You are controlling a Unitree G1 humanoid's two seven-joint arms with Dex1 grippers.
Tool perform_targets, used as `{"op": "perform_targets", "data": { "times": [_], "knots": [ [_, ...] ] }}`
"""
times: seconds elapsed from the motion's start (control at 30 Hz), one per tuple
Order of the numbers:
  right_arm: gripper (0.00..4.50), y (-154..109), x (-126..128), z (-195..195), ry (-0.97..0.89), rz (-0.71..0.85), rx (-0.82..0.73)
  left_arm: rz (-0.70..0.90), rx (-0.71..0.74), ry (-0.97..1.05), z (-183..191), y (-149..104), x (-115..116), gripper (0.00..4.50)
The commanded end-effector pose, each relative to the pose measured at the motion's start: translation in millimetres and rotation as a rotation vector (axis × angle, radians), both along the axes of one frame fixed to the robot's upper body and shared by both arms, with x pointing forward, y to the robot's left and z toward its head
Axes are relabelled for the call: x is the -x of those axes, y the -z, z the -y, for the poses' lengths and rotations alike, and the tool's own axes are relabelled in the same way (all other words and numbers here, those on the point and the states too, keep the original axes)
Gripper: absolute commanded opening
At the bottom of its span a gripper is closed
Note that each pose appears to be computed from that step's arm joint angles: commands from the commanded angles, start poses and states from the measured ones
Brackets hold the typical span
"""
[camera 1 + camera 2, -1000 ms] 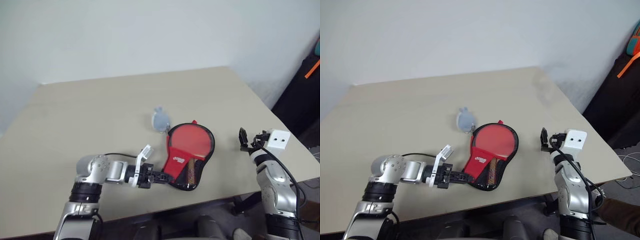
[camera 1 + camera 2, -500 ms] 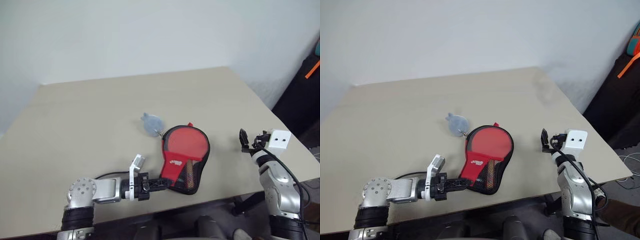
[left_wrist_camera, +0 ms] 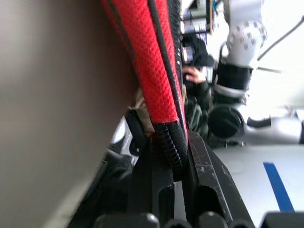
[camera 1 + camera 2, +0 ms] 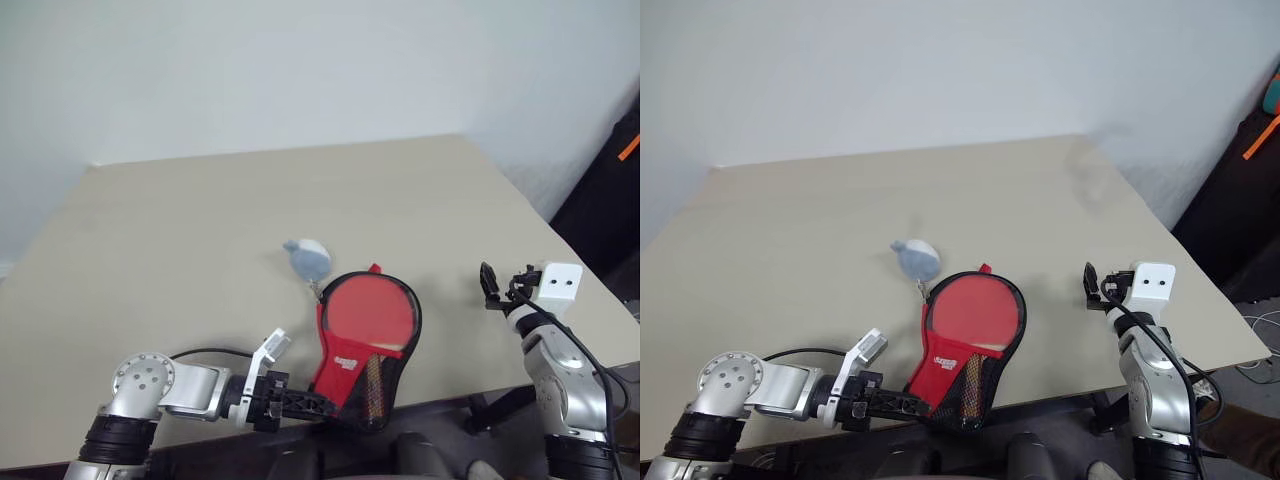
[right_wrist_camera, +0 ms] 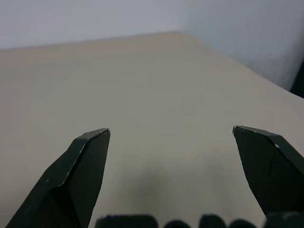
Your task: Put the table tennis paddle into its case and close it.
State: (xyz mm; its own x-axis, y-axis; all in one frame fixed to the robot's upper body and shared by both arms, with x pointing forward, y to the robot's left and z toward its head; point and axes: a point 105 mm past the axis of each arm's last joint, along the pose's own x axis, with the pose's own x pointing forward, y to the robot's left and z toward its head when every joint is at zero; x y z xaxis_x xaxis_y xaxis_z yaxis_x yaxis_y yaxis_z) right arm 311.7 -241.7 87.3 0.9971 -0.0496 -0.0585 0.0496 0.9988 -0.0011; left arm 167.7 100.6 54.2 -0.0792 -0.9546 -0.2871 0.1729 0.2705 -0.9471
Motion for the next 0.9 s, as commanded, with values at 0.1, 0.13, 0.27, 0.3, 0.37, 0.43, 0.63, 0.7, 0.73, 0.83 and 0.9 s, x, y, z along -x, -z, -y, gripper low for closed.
{"op": "perform_targets", "data": {
  "times": [0.1,0.13,0.27,0.3,0.37,0.43,0.63,0.7,0.73,0.83,0.9],
  "knots": [
    [4.50,-21,4,0,-0.010,0.060,0.042,0.024,0.040,0.095,14,-7,9,0.02],
    [4.50,-21,4,1,-0.008,0.060,0.041,0.025,0.041,0.093,15,-7,8,0.02],
    [4.50,-21,5,1,-0.005,0.055,0.043,0.019,0.045,0.060,7,-9,-1,0.02],
    [4.50,-21,5,1,-0.006,0.054,0.045,0.012,0.049,0.051,6,-9,-2,0.02],
    [4.50,-20,4,0,-0.008,0.052,0.046,-0.006,0.057,0.031,4,-7,-4,0.02],
    [4.50,-21,3,0,-0.010,0.053,0.046,-0.022,0.064,0.020,2,-7,-6,0.02],
    [4.50,-21,0,-4,-0.024,0.053,0.048,-0.003,0.026,0.011,-4,-7,-14,0.02],
    [4.50,-21,-1,-4,-0.028,0.053,0.050,0.010,0.008,0.004,-7,-7,-19,0.02],
    [4.50,-21,-1,-4,-0.029,0.053,0.051,0.013,0.007,0.000,-8,-7,-21,0.02],
    [4.50,-22,-1,-3,-0.029,0.054,0.054,0.013,0.028,0.001,-8,-10,-24,0.29],
    [4.50,-21,-1,-3,-0.027,0.052,0.052,0.012,0.035,0.001,-8,-11,-25,0.82]
  ]
}}
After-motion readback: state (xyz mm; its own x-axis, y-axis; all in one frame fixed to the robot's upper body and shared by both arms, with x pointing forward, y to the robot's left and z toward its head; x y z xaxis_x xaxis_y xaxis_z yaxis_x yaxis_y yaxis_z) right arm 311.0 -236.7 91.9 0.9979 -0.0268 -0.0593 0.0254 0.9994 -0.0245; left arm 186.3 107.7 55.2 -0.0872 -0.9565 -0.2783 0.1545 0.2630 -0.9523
